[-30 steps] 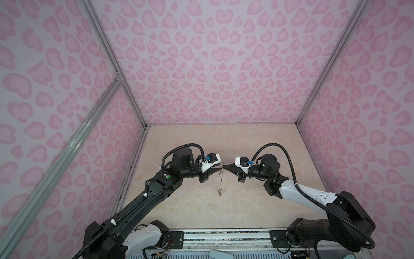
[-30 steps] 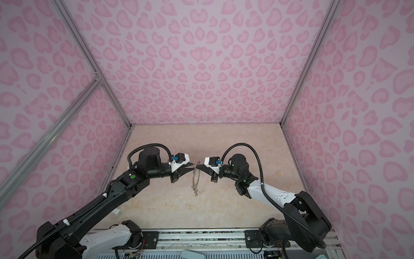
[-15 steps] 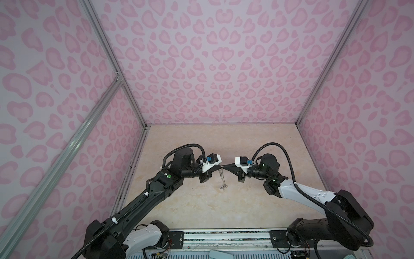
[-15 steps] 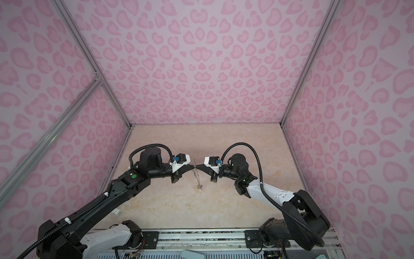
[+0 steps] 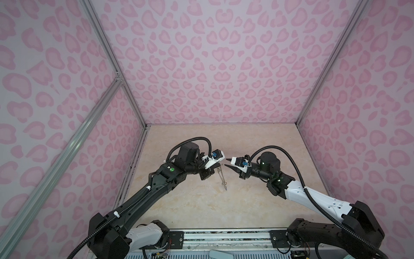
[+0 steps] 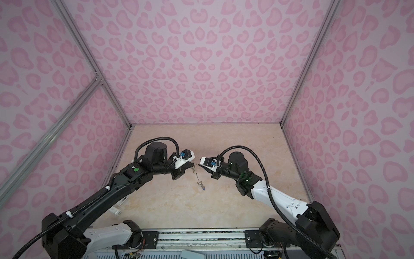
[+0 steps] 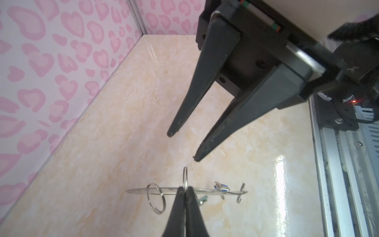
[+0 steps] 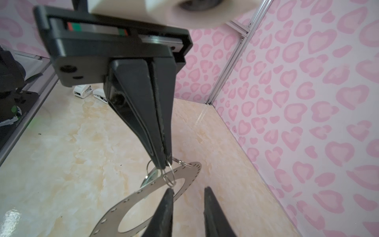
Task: Attach keys to a key ring
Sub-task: Insert the key into the keyring.
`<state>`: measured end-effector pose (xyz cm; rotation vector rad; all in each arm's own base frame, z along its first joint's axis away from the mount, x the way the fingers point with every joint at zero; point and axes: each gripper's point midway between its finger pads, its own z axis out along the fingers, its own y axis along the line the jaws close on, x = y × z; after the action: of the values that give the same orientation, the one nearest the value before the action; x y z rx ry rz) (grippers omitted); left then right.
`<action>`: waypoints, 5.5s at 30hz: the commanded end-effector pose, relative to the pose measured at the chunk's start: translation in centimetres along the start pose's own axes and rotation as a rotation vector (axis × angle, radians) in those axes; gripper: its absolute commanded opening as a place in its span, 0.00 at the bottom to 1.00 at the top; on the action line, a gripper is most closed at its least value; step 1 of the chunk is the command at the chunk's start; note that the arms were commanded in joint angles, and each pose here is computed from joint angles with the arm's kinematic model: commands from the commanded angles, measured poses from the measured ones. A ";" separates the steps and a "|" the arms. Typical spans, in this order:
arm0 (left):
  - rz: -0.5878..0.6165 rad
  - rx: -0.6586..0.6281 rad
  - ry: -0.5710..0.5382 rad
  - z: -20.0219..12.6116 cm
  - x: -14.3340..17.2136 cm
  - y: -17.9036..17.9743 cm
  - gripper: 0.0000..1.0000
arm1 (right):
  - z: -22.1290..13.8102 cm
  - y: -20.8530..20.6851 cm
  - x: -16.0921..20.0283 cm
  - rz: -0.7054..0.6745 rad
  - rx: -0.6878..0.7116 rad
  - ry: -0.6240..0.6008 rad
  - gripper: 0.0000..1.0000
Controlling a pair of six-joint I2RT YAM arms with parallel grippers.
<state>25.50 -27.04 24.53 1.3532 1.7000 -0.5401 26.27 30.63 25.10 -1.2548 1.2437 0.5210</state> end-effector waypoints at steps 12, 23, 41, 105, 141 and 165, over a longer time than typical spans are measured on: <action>-0.012 0.015 0.031 0.1 -0.1 -0.2 0.03 | 1.1 0.6 0.3 -0.021 0.002 0.007 0.21; -0.004 0.048 0.020 0.2 -0.2 -0.8 0.03 | 1.8 0.8 -0.2 0.001 -0.016 -0.024 0.16; -0.098 -0.033 -0.082 -1.5 -0.4 1.6 0.33 | 1.6 0.7 0.3 0.039 -0.009 -0.042 0.00; -0.218 -0.141 -0.117 1.3 0.7 1.3 0.43 | 1.4 -0.3 -1.7 0.115 0.027 -0.168 0.00; -0.220 -0.206 -0.130 0.1 0.6 1.7 0.25 | 1.3 -0.3 -1.8 0.091 0.036 -0.159 0.00; -0.160 0.159 -0.060 0.9 1.1 -3.3 0.03 | -0.2 0.9 -4.4 0.133 -0.083 -0.339 0.00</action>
<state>24.23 -27.89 22.94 1.2255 1.7594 -0.7460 24.71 31.92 26.94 -1.1073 1.1193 0.8248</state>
